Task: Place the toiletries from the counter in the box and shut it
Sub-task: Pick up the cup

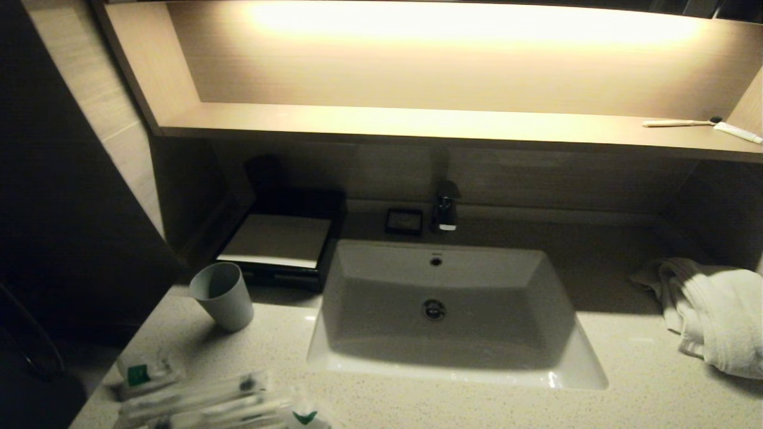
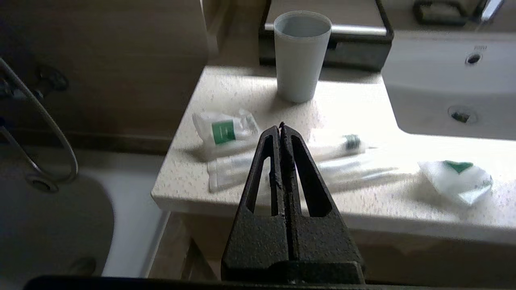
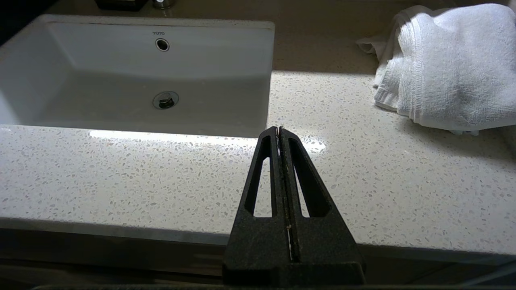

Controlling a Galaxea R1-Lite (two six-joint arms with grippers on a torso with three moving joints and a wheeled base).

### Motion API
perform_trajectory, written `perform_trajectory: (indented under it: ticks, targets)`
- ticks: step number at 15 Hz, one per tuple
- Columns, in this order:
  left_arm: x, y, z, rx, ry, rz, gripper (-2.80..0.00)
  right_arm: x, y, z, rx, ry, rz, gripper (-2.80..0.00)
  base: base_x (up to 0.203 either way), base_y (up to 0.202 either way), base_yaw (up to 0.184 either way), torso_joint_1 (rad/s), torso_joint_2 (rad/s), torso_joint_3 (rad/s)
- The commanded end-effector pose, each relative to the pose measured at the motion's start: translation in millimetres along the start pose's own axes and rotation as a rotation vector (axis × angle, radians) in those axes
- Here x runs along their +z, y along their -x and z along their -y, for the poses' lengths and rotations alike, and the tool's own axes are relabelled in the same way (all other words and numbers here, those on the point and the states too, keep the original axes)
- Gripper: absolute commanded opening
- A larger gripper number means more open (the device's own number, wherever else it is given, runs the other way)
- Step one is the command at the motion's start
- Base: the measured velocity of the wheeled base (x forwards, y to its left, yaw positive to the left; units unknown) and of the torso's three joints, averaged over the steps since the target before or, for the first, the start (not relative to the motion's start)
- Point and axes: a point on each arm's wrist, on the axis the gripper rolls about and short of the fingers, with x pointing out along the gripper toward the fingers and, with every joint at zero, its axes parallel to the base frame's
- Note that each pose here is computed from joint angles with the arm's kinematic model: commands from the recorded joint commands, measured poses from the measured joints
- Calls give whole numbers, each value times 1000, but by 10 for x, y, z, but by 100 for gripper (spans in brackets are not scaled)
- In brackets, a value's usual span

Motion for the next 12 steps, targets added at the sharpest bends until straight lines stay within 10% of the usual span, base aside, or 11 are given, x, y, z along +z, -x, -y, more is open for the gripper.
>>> perform_trajectory:
  ticks: [1,12]
  targets:
    - [126,24,-5,4,-1,67,-280,0,0,0,0,0,0,-280,0,0,0,0,0,0]
    - [998,590,-50,44,2,218,-280,0,0,0,0,0,0,-280,0,0,0,0,0,0]
